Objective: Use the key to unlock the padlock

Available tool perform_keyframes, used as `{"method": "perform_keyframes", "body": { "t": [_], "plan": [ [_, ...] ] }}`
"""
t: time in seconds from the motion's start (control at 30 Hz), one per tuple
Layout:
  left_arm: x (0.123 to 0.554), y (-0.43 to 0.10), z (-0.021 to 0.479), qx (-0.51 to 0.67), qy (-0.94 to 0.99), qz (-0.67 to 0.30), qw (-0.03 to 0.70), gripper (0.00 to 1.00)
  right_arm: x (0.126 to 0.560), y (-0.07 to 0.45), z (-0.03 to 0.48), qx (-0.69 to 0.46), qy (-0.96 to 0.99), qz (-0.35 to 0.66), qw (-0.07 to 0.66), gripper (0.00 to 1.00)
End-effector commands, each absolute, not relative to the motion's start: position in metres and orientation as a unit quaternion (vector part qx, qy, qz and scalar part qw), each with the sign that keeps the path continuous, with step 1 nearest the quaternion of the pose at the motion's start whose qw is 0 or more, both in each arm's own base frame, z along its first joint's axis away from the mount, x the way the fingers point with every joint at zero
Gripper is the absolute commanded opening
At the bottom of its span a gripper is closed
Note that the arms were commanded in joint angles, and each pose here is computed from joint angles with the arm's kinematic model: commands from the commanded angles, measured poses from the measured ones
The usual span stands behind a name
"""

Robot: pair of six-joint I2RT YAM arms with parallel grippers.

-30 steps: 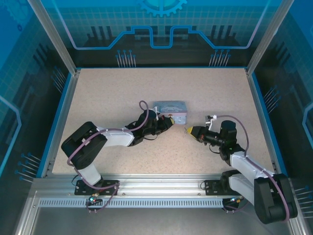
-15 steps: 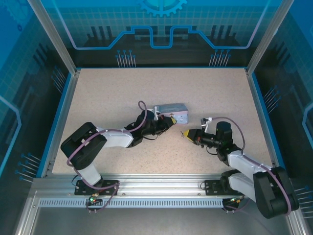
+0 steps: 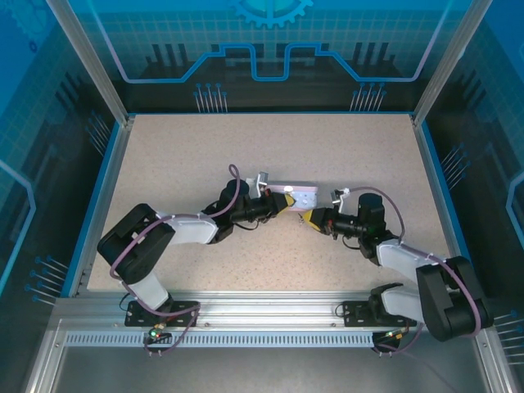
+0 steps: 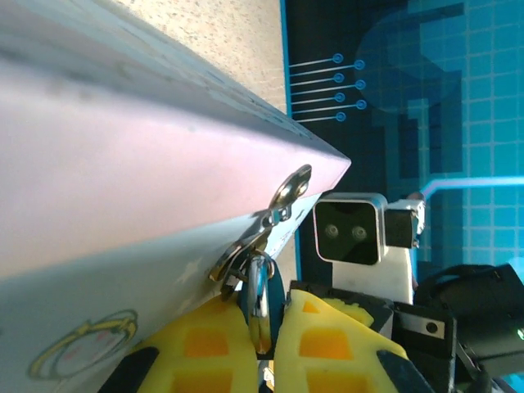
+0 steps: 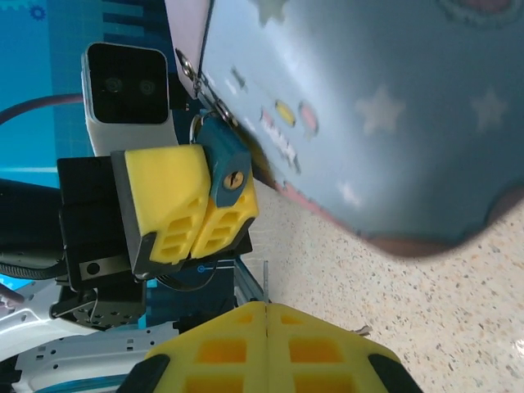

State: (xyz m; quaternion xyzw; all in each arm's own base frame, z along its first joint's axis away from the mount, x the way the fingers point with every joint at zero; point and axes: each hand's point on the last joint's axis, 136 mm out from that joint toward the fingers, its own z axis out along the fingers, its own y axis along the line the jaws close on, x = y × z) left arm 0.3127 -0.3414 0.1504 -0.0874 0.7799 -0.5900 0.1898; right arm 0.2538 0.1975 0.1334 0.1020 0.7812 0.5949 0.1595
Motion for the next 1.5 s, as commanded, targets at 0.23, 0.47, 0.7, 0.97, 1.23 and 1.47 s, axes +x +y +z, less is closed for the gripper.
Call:
{"method": "perform_keyframes", "body": {
  "t": [0.23,0.47,0.7,0.97,1.23,1.47],
  "plan": [
    [0.309,-0.339,0.17,-0.065,0.747,-0.634,0.189,0.0,0.261,0.203,0.154,0.075,0.771,0.611,0.166,0.0],
    [0.315,-0.335,0.168,-0.083,0.737,-0.645,0.183,0.0,0.264,0.201,0.156,0.076,0.77,0.61,0.169,0.0],
    [0.316,-0.336,0.169,-0.084,0.734,-0.651,0.176,0.0,0.272,0.203,0.161,0.074,0.769,0.611,0.173,0.0],
    [0.317,-0.336,0.169,-0.086,0.733,-0.652,0.176,0.0,0.279,0.205,0.162,0.076,0.768,0.612,0.17,0.0],
    [0.317,-0.335,0.167,-0.088,0.733,-0.651,0.176,0.0,0.278,0.208,0.159,0.075,0.771,0.61,0.166,0.0],
    [0.317,-0.336,0.167,-0.089,0.733,-0.651,0.176,0.0,0.277,0.211,0.157,0.076,0.773,0.608,0.165,0.0]
  ]
}}
